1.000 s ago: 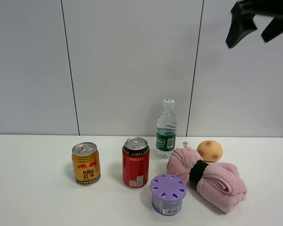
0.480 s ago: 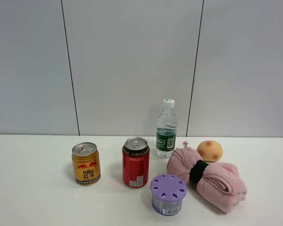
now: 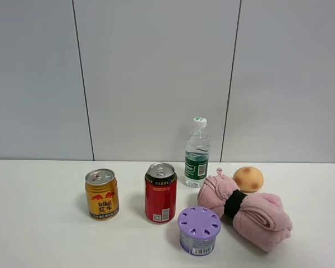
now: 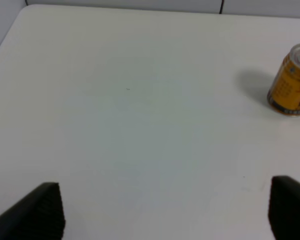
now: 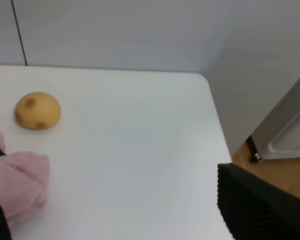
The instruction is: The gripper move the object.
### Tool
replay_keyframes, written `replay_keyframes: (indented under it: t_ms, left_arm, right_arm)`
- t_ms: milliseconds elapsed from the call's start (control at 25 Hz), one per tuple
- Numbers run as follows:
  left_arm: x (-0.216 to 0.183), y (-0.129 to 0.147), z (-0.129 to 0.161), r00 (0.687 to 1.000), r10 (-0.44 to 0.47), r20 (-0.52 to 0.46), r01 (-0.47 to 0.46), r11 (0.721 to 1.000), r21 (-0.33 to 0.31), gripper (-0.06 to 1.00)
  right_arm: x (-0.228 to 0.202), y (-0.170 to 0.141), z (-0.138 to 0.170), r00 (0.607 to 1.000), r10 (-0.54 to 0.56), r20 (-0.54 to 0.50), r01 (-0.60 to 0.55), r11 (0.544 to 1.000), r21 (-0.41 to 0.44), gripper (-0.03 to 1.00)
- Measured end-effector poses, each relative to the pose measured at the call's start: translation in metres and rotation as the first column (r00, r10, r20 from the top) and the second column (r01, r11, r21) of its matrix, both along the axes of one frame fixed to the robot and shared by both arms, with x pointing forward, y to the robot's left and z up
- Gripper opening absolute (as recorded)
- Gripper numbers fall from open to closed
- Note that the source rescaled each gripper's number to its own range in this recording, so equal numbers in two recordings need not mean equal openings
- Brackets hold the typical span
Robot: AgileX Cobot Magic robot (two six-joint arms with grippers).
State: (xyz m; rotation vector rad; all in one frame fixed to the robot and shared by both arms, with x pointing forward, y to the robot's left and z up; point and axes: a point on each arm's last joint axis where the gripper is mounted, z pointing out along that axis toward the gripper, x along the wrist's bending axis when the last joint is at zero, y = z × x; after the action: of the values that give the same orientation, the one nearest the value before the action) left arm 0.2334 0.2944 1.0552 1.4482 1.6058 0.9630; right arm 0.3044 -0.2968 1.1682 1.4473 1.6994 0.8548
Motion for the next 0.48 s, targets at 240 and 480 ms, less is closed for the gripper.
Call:
replay_keyframes:
  t_ms: [240, 480]
  left_arm:
    - [0.0, 0.0, 0.0, 1.0, 0.0, 0.0, 0.0, 1.0, 0.0, 1.0]
    - [0.0, 0.0, 0.0, 1.0, 0.0, 0.0, 0.0, 1.0, 0.0, 1.0]
  right_arm:
    - [-0.038, 0.002, -0.047, 1.0, -0.003, -0.002, 0.003, 0.997, 0.077, 0.84]
    - [-0.059, 0.001, -0.086, 0.998, -0.012, -0.067, 0.018, 0.996, 0.091, 0.86]
